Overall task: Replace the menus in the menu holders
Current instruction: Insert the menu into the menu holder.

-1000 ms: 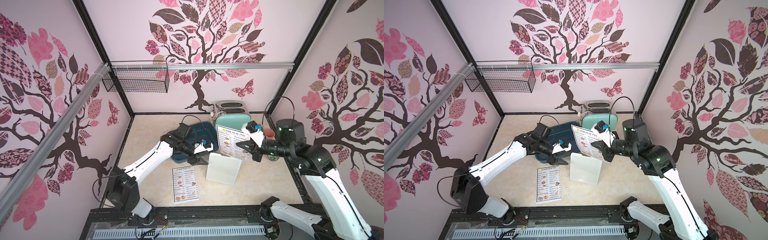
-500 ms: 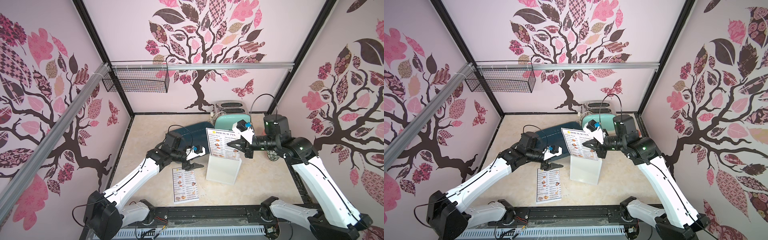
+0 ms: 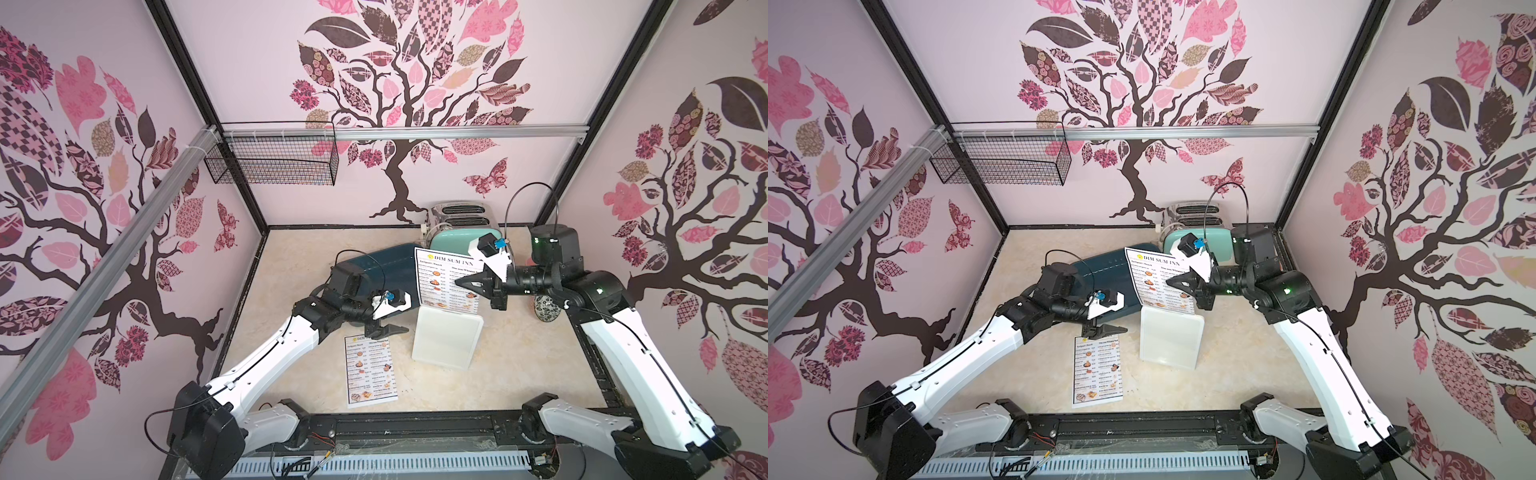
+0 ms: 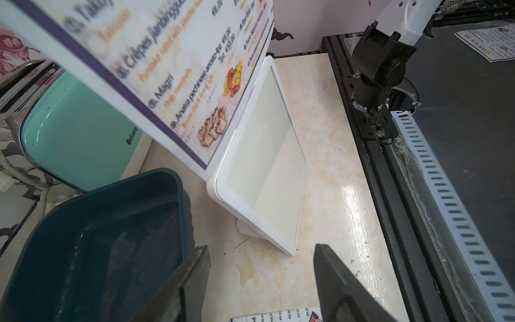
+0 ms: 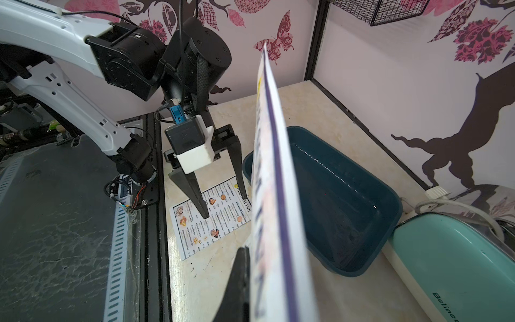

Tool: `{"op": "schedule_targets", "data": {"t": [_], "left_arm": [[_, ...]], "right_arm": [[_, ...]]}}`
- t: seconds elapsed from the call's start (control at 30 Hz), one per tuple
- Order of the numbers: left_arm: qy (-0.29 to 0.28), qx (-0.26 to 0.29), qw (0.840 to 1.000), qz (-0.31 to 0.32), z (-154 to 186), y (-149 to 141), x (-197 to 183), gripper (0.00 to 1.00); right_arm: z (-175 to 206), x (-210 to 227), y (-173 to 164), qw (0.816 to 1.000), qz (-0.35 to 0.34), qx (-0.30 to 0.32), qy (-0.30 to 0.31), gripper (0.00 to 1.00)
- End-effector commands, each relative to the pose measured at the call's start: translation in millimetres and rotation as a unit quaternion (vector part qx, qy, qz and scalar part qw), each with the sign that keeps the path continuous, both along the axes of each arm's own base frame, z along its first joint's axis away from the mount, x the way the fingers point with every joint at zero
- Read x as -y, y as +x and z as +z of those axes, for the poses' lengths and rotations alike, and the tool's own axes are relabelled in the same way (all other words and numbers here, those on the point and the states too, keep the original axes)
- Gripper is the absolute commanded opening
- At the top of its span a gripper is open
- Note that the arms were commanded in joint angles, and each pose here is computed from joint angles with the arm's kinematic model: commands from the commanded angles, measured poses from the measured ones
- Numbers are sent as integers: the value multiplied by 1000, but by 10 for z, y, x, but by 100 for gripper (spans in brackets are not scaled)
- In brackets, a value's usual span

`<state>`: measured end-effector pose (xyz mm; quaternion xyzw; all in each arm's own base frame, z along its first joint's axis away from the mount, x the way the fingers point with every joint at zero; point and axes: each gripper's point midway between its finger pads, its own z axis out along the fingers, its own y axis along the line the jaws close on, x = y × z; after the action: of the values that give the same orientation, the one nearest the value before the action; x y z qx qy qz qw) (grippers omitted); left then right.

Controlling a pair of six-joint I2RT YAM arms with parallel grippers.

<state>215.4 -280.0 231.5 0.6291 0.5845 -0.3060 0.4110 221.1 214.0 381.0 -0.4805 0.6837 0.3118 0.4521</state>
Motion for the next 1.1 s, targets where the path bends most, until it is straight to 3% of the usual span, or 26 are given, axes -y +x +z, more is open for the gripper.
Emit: {"op": "schedule_targets", "data": {"t": [0.0,0.47,1.07], "left_arm": [[-1,1,1000,-6,-13,0,5,65],[0,3,1000,-7,-12,11,12,65],[3,6,1000,-8,-21,6,6,64]], "right_arm": [[16,33,-20,1000,1,10,-5,0],[-178,87,-29,999,-1,-7,-34,0],[81,63,-58,1000,8,19,-9,0]]}}
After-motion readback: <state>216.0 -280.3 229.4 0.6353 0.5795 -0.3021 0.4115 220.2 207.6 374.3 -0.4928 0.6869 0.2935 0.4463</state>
